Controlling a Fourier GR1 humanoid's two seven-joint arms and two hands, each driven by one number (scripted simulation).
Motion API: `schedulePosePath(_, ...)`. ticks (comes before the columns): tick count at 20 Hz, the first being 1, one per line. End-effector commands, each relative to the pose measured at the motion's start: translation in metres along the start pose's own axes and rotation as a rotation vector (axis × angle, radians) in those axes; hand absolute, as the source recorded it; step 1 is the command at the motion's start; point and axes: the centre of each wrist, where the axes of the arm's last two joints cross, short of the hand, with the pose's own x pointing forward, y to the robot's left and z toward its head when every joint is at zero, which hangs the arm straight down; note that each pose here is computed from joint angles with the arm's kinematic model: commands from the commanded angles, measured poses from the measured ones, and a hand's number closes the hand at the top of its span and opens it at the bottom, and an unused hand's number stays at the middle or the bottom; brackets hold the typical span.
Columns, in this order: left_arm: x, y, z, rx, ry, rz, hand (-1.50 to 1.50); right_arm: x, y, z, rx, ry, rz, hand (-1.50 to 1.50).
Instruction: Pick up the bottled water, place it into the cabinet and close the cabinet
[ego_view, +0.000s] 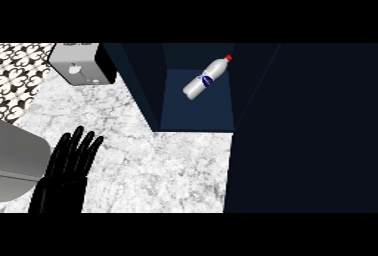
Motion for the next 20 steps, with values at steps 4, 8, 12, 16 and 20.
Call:
schedulePosePath(4,0.021,0.027,0.015,-0.002,0.016,-0.003,-1.50,0.046,0.008,-0.021,0.196,0.008,0.232,1.50)
schedulePosePath(8,0.041,0.037,0.018,-0.002,-0.003,-0.007,-1.50,0.038,0.018,-0.025,0.150,-0.005,0.091,1.50)
schedulePosePath(12,0.050,0.046,0.020,-0.033,0.002,0.010,-1.50,0.023,0.027,-0.032,0.104,-0.088,-0.048,1.50)
schedulePosePath(16,0.052,0.050,0.021,-0.055,0.011,0.014,-1.50,0.021,0.024,-0.037,0.129,-0.105,-0.044,1.50)
schedulePosePath(20,0.063,0.057,0.020,-0.104,0.010,0.014,-1.50,0.013,0.019,-0.041,0.112,-0.062,-0.022,1.50)
